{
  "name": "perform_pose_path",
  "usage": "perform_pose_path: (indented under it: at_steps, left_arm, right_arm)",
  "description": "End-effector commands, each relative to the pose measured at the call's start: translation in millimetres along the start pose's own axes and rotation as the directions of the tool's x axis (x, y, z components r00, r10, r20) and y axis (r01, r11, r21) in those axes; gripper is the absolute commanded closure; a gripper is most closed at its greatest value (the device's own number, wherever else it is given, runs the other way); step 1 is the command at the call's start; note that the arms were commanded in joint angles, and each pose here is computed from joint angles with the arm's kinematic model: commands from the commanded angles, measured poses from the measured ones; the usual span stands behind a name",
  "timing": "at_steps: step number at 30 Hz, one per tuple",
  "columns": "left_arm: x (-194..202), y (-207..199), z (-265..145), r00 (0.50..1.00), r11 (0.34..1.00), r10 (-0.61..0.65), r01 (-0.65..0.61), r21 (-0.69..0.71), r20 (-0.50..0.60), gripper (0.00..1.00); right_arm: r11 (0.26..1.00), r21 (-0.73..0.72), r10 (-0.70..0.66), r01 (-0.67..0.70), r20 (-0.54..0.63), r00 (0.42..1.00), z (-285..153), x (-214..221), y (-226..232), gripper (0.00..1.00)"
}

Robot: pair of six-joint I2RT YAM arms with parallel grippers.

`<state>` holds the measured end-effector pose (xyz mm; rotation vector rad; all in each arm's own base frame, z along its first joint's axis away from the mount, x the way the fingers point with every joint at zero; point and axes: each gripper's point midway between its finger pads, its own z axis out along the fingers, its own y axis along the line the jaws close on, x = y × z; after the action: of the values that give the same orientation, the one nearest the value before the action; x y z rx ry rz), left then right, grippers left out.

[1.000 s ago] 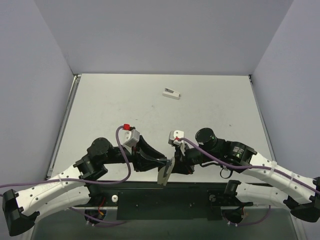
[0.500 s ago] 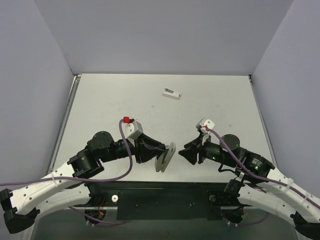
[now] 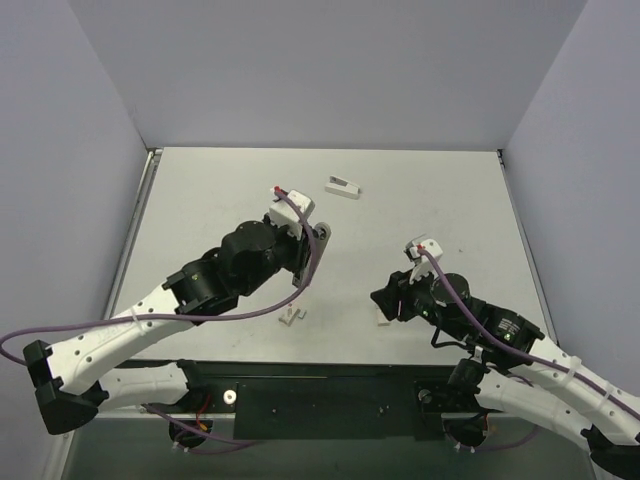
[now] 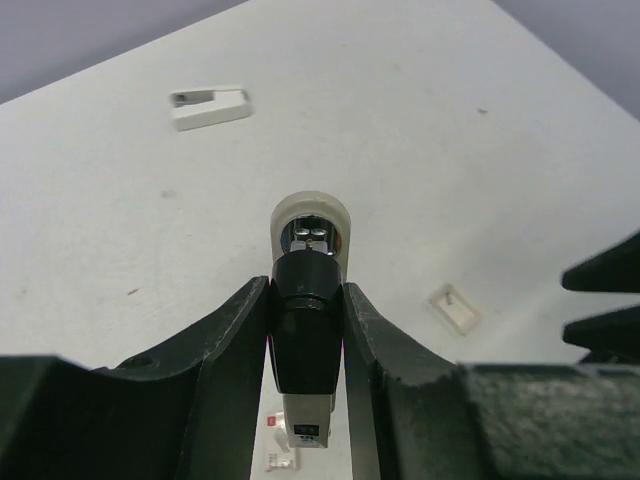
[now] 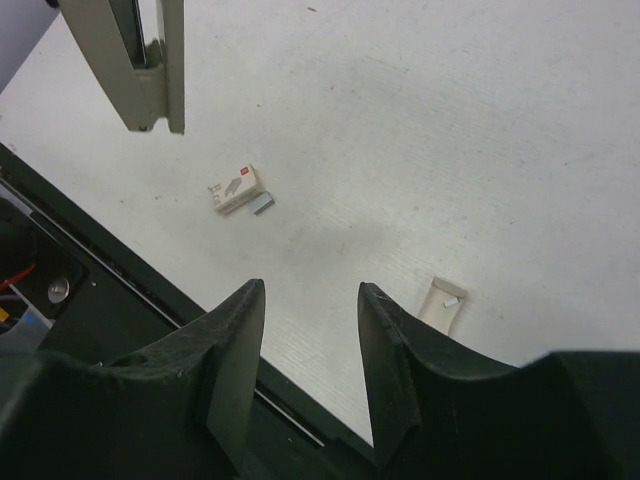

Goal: Unload the staples from the stapler

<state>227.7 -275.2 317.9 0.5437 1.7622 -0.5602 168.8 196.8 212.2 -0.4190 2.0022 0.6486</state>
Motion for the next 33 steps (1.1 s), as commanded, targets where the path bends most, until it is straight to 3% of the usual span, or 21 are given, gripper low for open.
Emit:
perform_pose_path:
  at_steps: [1,9,18,33]
  left_arm:
    - [-45,54,5,0.997,0.957,0.024,0.0,-0.289,0.079,1.0]
    - [-24,136,55,0.997,0.891,-0.07,0.057,-0.45,-0.013,1.0]
    - [8,209,100,0.966,0.848,-0.234,0.149,-0.509,-0.108,1.0]
    - [74,324,156,0.903,0.74,-0.361,0.125,-0.66,-0.234,1.0]
  right_arm:
    - [0.997,0.063,0.044,-0.042,-0.018,0.999,5,11,-12,0.62]
    - [0.996,0.041,0.084,-0.083,-0.042,0.996,14,30,-9,0.62]
    - [0.994,0.001,0.111,-0.111,-0.052,0.993,24,41,-3,0.62]
    - [0.991,-0.028,0.125,-0.129,-0.105,0.987,36,60,3,0.62]
